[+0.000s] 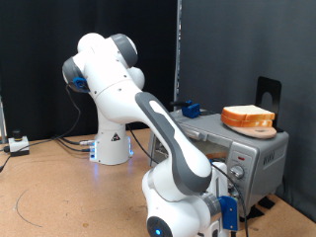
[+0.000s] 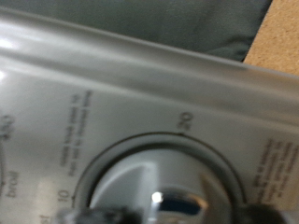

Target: Make a piece of toast with the oven

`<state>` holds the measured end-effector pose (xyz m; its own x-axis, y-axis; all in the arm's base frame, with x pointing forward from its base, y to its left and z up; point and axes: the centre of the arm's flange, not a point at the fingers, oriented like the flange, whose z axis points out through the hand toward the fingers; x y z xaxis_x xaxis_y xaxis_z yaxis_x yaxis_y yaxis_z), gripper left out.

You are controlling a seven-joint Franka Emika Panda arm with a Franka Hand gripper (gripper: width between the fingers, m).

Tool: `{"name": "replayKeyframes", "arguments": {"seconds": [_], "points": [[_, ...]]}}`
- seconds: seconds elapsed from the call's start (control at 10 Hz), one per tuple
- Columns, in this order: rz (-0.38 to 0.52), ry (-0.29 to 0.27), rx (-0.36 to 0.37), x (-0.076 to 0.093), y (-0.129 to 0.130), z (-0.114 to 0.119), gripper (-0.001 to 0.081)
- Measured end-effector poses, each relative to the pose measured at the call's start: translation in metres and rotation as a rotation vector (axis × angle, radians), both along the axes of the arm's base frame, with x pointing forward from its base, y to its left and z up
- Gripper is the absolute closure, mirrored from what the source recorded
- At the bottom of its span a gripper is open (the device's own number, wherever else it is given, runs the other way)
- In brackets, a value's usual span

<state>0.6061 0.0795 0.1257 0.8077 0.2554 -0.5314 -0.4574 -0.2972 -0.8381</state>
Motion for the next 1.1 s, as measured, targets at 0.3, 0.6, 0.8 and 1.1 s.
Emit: {"name": "replayKeyframes", "arguments": {"seconds": [0.3, 0.6, 0.8, 1.1], "points": [[0.001, 0.001, 0.0, 0.0, -0.001, 0.003, 0.071], [-0.013, -0.135, 0.026, -0.003, -0.002, 0.005, 0.071], [-0.059, -0.336, 0.067, -0.011, -0.003, 0.01, 0.071], [-0.103, -0.452, 0.096, -0.018, -0.005, 0.01, 0.071]]}}
